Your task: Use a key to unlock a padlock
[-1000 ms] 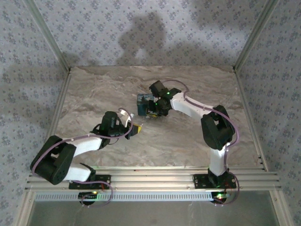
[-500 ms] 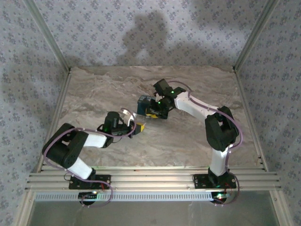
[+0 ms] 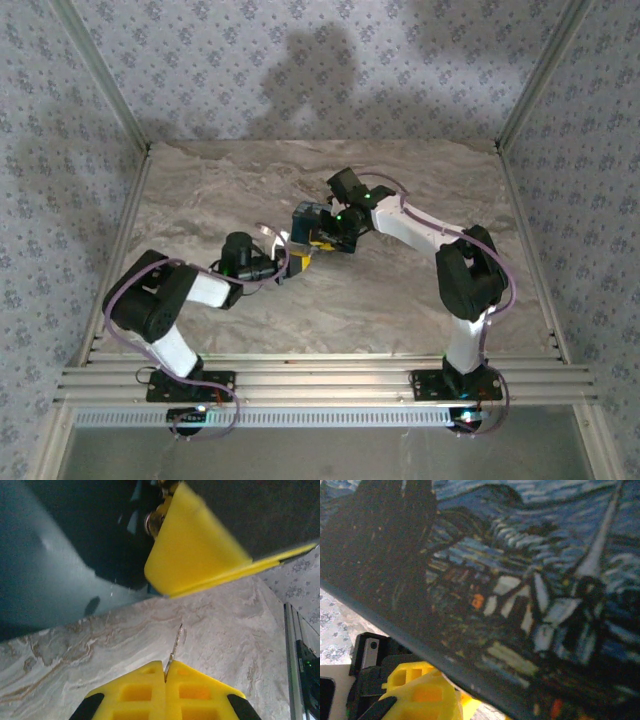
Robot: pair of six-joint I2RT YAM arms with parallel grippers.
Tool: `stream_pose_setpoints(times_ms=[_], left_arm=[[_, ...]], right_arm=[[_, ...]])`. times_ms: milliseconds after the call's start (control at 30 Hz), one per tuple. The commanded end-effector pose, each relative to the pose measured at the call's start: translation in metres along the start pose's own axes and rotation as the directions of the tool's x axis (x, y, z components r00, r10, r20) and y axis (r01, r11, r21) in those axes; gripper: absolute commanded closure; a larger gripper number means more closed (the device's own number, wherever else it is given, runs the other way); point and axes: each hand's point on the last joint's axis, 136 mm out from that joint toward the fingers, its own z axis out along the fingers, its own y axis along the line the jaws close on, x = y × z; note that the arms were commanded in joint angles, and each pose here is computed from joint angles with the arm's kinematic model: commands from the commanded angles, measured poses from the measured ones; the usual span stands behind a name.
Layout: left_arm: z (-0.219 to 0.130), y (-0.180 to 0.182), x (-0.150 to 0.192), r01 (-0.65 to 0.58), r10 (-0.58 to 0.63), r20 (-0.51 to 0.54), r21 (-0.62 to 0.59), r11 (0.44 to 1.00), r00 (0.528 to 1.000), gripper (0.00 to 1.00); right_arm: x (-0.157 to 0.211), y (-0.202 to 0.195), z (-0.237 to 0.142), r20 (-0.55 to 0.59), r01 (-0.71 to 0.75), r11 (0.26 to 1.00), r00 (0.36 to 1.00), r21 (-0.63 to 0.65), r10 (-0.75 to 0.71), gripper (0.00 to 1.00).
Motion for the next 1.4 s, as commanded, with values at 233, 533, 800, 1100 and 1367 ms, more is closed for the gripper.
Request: stream_pose_setpoints(times_ms=[233, 533, 800, 1100, 1367], left_arm=[[0.010, 0.007, -0.016, -0.006, 0.006, 0.027, 0.020, 1.000, 1.000, 1.00], [0.014, 0.011, -0.016, 0.002, -0.003, 0.034, 0.024, 1.000, 0.999, 1.00], [0.015, 0.007, -0.021, 0.001, -0.003, 0.052, 0.046, 0.999, 0.999, 1.00], [0.016, 0.007, -0.023, 0.010, -0.013, 0.058, 0.054, 0.999, 0.998, 1.00], [0.022, 0.011, -0.023, 0.035, -0.037, 0.044, 0.045, 0.998, 0.998, 1.00]], right_arm=[[-0.003, 0.014, -0.012, 0.023, 0.014, 0.998, 1.000, -0.063, -0.012, 1.00], [-0.005, 0.015, -0.011, 0.025, 0.008, 0.997, 1.000, -0.073, -0.006, 1.00], [-0.004, 0.013, -0.010, 0.021, 0.005, 0.997, 1.000, -0.071, -0.004, 1.00], [-0.004, 0.012, -0.007, 0.019, 0.001, 0.997, 1.000, -0.073, 0.000, 1.00], [-0.004, 0.016, -0.006, 0.016, 0.004, 0.996, 1.000, -0.085, -0.003, 1.00]])
